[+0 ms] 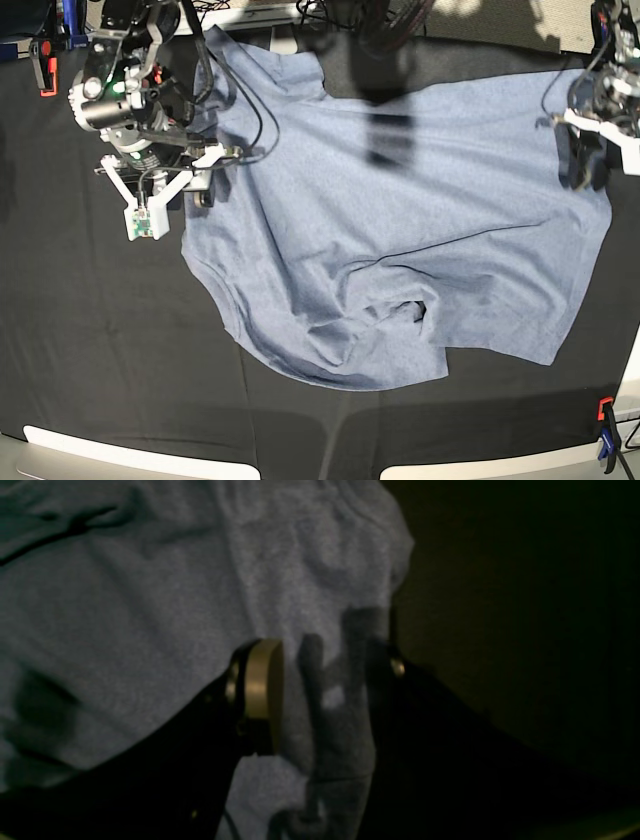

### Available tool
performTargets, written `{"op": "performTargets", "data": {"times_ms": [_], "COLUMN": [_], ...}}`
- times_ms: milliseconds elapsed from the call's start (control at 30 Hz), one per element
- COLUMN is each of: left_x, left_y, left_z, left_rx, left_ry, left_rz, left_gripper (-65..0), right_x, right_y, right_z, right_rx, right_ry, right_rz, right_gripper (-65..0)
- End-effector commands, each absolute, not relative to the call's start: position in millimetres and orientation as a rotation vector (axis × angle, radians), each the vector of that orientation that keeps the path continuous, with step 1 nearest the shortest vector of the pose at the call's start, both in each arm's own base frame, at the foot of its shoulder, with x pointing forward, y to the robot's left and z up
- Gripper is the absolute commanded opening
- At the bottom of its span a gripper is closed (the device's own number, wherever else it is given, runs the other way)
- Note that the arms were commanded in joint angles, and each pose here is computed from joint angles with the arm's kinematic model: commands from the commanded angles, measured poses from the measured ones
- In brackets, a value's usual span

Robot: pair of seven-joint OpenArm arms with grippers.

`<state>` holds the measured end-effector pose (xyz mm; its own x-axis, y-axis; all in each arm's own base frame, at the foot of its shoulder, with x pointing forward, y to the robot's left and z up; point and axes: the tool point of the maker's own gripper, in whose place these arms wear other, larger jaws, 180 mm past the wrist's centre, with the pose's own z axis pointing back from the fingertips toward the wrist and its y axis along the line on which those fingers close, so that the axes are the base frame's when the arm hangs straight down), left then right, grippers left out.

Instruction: Layout the t-shirt on the table in an organized manner, then fold the t-shirt properly

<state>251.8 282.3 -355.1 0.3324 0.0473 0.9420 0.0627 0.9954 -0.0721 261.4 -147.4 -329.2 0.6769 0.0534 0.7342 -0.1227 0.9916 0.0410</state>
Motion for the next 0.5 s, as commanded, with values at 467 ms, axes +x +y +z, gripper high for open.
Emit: {"op": "performTargets", "data": {"times_ms": [467], "left_x": [376.9], "left_y": [319.3], "left_z": [-308.4], "left_rx": [-0.148], "left_ry": [-1.374], "left_rz": [0.076], "left_gripper": [-40.9], "right_x": [266.0], "right_y": [-147.5], "right_z": [-319.2], "right_rx": [0.086], "right_ry": [-0.856], "right_rz": [0.105], "right_gripper": [-38.9]}}
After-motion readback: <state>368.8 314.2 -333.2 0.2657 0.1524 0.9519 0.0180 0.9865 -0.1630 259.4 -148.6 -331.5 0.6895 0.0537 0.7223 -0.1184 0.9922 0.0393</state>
